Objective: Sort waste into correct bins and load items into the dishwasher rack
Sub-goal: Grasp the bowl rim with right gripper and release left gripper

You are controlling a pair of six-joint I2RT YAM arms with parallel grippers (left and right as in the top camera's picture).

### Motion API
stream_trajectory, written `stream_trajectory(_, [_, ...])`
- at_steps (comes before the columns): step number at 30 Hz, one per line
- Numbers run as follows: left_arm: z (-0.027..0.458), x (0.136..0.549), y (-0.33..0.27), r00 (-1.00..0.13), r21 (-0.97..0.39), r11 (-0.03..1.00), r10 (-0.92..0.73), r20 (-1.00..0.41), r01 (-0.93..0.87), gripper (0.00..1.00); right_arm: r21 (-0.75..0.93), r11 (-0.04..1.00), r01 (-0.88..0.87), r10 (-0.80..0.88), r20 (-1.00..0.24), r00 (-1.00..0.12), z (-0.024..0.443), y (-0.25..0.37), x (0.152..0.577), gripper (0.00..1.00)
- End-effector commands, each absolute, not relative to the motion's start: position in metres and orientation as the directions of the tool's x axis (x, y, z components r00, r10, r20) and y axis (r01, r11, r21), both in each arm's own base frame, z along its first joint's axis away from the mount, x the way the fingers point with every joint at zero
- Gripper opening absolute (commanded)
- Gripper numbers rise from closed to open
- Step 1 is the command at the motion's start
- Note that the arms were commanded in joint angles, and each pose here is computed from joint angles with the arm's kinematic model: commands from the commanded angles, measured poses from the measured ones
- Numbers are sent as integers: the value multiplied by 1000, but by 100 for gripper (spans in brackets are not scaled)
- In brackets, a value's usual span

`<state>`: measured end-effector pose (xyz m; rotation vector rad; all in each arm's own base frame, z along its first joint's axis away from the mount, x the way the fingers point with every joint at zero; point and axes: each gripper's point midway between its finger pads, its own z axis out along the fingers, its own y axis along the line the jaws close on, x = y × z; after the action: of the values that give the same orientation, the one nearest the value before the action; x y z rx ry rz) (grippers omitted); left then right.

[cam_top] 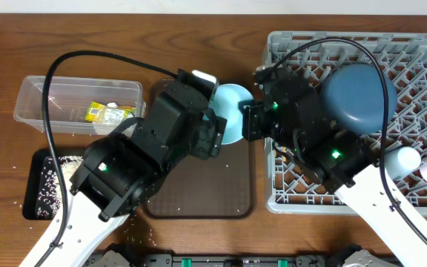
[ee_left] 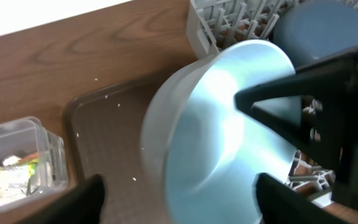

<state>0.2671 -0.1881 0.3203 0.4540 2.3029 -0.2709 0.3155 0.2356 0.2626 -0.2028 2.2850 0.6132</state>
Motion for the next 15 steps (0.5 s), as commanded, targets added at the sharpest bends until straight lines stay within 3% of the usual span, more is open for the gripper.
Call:
stream_trajectory(1, [331,265,-186,-589,6,889,308,-747,457,84,287,943,-169,101,-729,-677,259,206,329,1])
stream_trajectory(8, [364,262,-150,-519,70,936,251,-817,344,98,94,994,55,107,-765,-634,258,150,333,1])
stream_trajectory(15, [422,237,-63,-384,-8,997,22,-923,76,98,-131,956,263,44,-822,-568,304,88,321,1])
